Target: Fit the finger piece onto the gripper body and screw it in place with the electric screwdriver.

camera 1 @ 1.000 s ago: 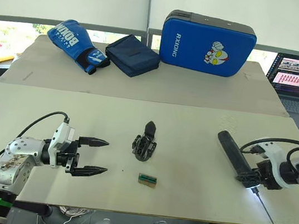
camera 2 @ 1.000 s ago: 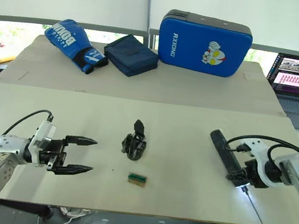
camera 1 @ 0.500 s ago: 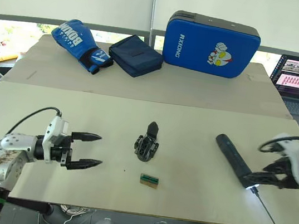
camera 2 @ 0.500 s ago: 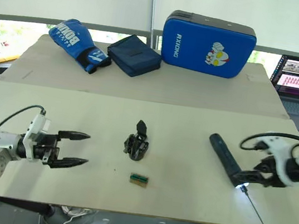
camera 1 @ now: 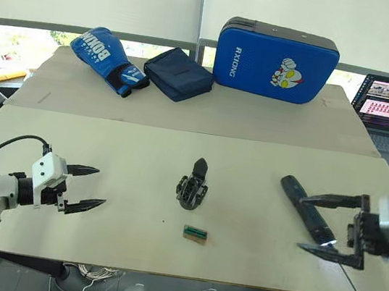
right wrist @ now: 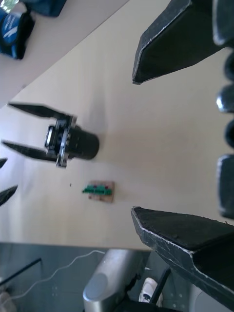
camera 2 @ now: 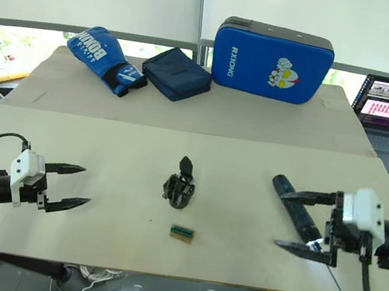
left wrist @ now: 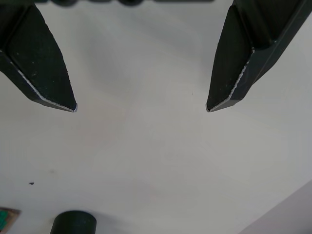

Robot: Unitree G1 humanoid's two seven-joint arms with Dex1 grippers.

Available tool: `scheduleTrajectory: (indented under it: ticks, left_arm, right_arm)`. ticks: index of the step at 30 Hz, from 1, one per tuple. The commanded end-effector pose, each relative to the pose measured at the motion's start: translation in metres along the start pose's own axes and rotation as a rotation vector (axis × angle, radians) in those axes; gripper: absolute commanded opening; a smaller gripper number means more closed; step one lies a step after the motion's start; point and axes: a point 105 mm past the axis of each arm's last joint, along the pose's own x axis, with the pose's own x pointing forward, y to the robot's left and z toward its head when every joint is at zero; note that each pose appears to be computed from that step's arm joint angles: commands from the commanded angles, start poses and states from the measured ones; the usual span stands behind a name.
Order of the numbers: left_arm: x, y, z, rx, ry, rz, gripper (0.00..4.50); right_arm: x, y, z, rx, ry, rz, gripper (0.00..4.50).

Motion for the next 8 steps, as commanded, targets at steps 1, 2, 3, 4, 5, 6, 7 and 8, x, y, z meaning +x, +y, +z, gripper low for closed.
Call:
scheduleTrajectory:
  ticks: [1, 2, 3, 4, 5, 6, 7, 8]
  left_arm:
    - [-0.0088, 0.0069, 0.0080, 0.060, -0.007, 0.056, 4.50]
    - [-0.0096, 0.0072, 0.0079, 0.059, -0.007, 0.068, 4.50]
    - [-0.0101, 0.0075, 0.0080, 0.060, -0.007, 0.077, 4.50]
    - [-0.0104, 0.0075, 0.0084, 0.063, -0.007, 0.082, 4.50]
    - [-0.0105, 0.0079, 0.0088, 0.065, -0.008, 0.089, 4.50]
    - [-0.0104, 0.0078, 0.0092, 0.062, -0.011, 0.092, 4.50]
    - [-0.0103, 0.0077, 0.0096, 0.063, -0.012, 0.095, 4.50]
    - [-0.0103, 0.0085, 0.0109, 0.071, -0.017, 0.105, 4.50]
  right_arm:
    - [-0.0013, -0.0049, 0.0099, -0.096, -0.012, -0.032, 4.44]
    - [-0.0017, -0.0072, 0.0098, -0.097, -0.012, -0.043, 4.44]
    - [-0.0020, -0.0089, 0.0096, -0.094, -0.012, -0.050, 4.44]
    - [-0.0023, -0.0102, 0.0091, -0.091, -0.009, -0.054, 4.44]
    - [-0.0025, -0.0109, 0.0084, -0.089, -0.004, -0.053, 4.44]
    - [-0.0031, -0.0119, 0.0075, -0.084, 0.001, -0.055, 4.44]
    - [-0.0036, -0.0126, 0.0068, -0.082, 0.004, -0.056, 4.44]
    - [-0.0041, -0.0134, 0.0064, -0.080, 0.005, -0.060, 4.44]
